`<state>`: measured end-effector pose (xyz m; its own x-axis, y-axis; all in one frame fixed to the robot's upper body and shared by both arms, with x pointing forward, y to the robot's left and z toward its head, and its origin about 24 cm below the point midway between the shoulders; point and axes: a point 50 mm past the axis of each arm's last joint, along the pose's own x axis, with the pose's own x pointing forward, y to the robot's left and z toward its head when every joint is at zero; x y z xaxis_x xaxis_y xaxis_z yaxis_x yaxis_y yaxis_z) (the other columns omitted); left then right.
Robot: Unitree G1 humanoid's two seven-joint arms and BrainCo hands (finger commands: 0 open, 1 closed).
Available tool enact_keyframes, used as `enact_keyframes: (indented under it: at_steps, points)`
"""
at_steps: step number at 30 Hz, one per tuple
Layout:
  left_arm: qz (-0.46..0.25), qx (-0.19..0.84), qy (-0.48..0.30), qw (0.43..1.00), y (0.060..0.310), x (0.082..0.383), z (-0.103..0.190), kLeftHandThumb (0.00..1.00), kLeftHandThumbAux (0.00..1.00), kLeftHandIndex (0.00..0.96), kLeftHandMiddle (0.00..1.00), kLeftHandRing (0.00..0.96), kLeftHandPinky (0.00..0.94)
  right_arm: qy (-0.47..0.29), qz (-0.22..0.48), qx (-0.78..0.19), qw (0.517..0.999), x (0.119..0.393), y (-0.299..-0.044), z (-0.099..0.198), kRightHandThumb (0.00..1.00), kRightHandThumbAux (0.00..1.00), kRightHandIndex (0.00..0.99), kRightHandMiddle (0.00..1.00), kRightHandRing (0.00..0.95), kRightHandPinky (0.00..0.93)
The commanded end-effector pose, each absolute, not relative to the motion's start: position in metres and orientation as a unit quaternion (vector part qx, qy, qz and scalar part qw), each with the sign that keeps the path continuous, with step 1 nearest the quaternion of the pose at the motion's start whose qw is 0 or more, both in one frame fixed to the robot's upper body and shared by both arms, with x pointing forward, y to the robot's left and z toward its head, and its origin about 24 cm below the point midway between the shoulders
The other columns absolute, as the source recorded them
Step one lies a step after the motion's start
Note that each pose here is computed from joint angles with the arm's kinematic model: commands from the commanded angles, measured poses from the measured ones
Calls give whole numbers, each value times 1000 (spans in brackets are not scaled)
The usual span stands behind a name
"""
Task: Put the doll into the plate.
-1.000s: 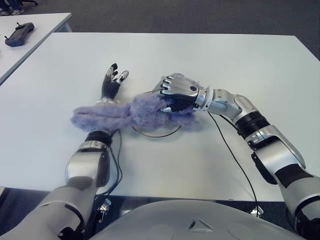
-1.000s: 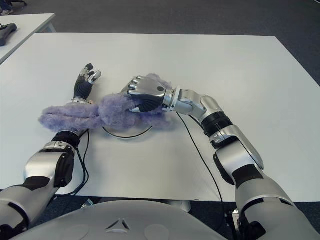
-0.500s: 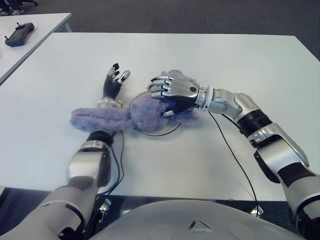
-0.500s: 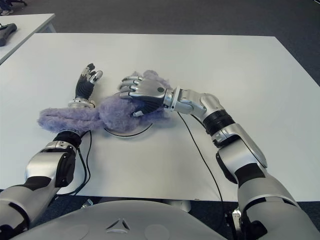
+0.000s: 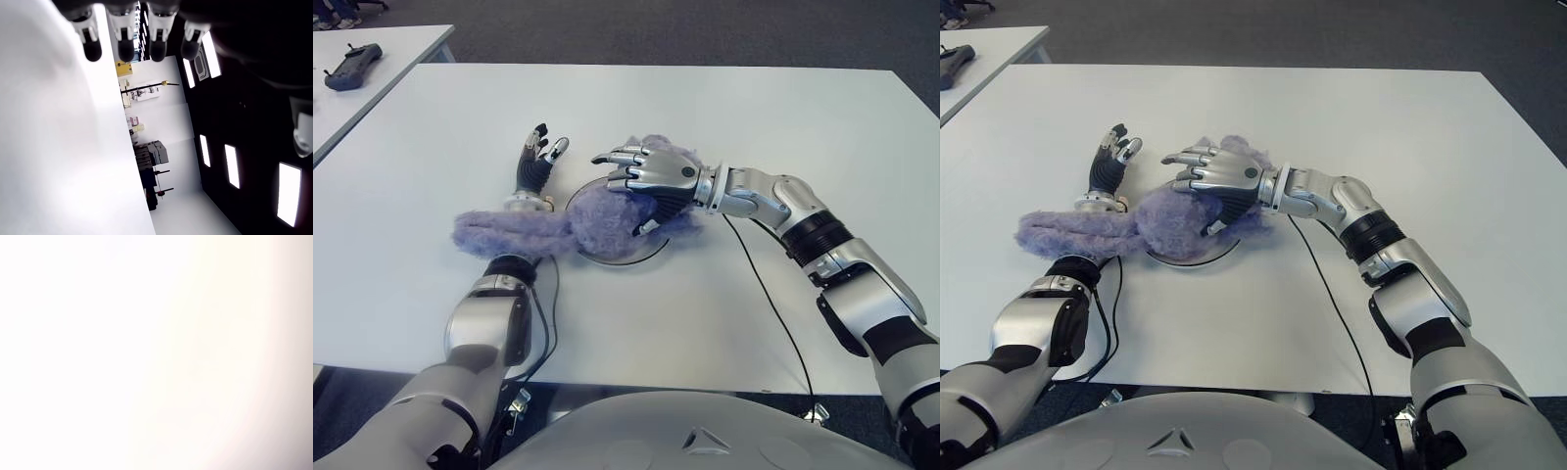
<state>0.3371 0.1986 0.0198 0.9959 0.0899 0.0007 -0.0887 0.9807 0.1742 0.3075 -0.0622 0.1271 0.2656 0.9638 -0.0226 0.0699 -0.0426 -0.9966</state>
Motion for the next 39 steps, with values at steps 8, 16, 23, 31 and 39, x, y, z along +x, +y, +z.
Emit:
enact_keyframes:
  at_steps: [8, 16, 23, 31, 39]
  points:
    - [7, 48, 250, 967, 155, 235, -100, 0, 410, 0, 0, 0, 0, -367, 479, -639, 477, 301, -71, 88, 89, 483, 0, 0, 0, 0]
    - [2, 43, 250, 967, 154, 235, -100, 0, 418, 0, 0, 0, 0, -364, 480, -638, 479, 302, -72, 88, 70, 501, 0, 0, 0, 0]
    - [4, 38, 250, 967, 154, 235, -100, 0, 421, 0, 0, 0, 0, -361, 480, -636, 485, 302, -73, 87, 65, 514, 0, 0, 0, 0]
    - [5, 39, 247, 968, 154, 235, -100, 0, 418, 0, 0, 0, 0, -369, 468, -625, 504, 302, -72, 89, 56, 495, 0, 0, 0, 0]
    - [6, 31, 244, 969, 151, 237, -98, 0, 420, 0, 0, 0, 0, -397, 432, -601, 542, 303, -72, 97, 60, 438, 0, 0, 0, 0]
